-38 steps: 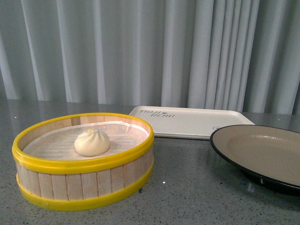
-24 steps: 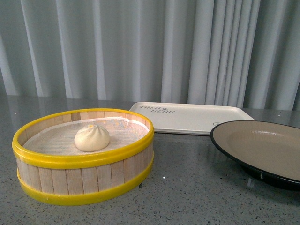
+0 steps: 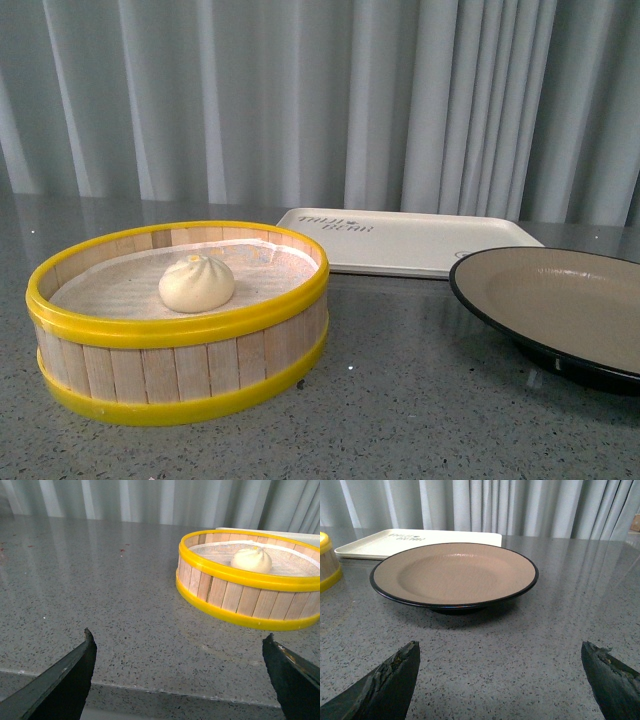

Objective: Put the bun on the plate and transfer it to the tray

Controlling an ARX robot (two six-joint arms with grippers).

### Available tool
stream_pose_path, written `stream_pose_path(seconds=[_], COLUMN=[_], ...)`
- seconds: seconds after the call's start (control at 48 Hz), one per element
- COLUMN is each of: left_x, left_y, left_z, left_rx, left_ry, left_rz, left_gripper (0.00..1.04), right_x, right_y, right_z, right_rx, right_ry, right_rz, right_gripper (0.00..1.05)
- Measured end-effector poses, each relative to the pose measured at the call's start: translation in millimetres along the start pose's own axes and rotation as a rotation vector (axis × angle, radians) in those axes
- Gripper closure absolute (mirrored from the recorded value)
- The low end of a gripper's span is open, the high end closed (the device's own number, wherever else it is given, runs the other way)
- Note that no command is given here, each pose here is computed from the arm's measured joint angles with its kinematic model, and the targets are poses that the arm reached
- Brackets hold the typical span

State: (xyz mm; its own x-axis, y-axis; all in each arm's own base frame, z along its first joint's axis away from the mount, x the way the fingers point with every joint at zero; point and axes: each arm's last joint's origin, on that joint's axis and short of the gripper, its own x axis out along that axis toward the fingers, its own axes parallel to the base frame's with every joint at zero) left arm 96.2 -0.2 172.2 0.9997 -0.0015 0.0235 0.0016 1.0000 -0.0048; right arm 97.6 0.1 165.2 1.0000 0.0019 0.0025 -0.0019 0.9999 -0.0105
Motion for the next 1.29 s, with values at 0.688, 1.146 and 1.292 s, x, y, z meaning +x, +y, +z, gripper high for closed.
stream_pose_path(seconds=[0.688, 1.146, 1.292], left_x=[144, 209, 217], left_y=[0, -58, -73], left_z=[107, 117, 103], left_rx=[-0.094, 0.152, 0.175], left_ry=[-0.153, 0.113, 0.212], left_rz=[-0.252, -0.454, -0.478], left_gripper=[0.07, 0.07, 0.07], right_x=[0, 0, 0], right_y=[0, 0, 0], right_z=[0, 0, 0], right_rx=[0.0, 0.0, 0.0], right_ry=[-0.001, -0.001, -0.001], right_rz=[0.0, 0.0, 0.0], right_gripper=[0.08, 0.08, 0.08])
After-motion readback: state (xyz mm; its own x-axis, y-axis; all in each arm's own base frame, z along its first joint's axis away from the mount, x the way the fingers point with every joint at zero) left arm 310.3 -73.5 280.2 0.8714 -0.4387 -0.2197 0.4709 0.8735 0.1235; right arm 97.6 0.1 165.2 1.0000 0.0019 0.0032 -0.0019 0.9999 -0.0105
